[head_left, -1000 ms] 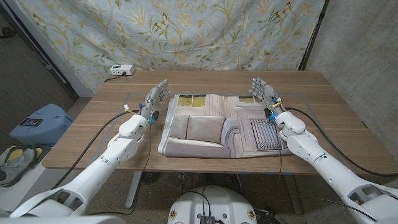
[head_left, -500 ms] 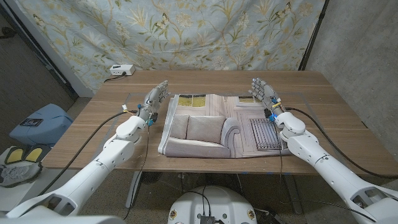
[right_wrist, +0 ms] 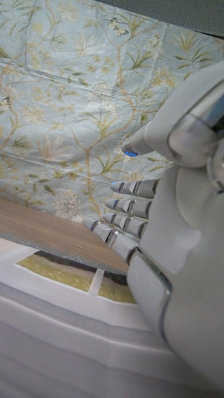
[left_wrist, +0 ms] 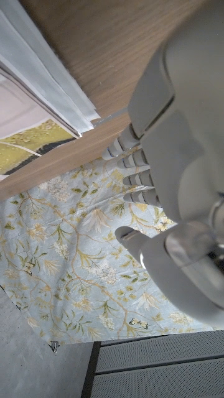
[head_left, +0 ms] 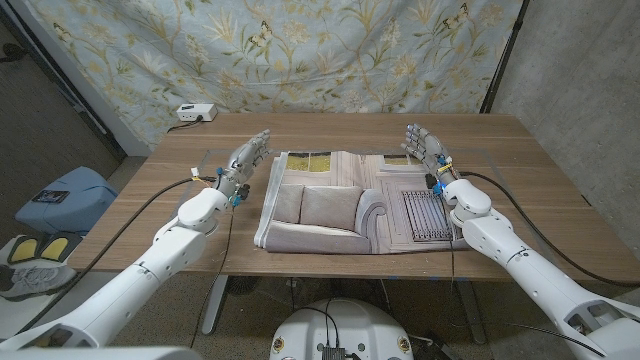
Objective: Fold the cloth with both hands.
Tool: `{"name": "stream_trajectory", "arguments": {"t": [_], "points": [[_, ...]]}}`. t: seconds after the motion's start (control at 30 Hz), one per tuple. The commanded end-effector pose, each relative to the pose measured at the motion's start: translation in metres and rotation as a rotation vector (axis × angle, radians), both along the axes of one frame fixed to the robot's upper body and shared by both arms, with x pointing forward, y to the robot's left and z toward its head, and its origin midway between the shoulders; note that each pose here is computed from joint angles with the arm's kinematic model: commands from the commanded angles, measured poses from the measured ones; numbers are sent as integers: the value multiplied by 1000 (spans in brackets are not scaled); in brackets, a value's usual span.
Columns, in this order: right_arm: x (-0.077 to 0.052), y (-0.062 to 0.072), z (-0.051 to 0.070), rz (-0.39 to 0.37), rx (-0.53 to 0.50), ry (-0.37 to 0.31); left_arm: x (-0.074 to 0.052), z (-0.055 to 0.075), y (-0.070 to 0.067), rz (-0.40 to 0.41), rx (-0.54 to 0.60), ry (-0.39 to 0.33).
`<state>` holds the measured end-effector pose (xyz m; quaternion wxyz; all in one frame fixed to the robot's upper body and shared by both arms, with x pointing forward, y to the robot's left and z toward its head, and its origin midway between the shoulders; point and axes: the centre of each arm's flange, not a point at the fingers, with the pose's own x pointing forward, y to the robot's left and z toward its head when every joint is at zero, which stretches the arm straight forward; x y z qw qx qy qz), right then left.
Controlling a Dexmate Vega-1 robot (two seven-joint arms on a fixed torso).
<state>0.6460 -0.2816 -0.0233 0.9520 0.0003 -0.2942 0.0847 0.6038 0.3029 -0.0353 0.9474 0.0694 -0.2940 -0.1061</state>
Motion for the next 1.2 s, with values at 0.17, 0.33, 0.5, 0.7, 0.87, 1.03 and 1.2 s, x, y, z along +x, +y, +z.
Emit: {"name": "stream_trajectory", "arguments": {"t": [0.17,0.33,0.5,0.7,0.87,1.03,1.2], "points": [[-10,-9,13,-33,-9,-10,-33,-7,-6,34,143,-15],[-18,-9,13,-41,-23,-5,-40,-11,-9,39,225,-24],[-22,-9,11,-46,-19,-1,-44,-10,-13,42,274,-41],[-25,-14,13,-51,-25,-1,-51,-10,-18,44,324,-54],[-25,-19,18,-62,-32,-5,-55,-10,-20,44,333,-58],[-24,-22,24,-85,-56,-4,-60,-10,-23,43,369,-65],[-24,-24,26,-97,-68,-6,-65,-14,-24,39,389,-63]]}}
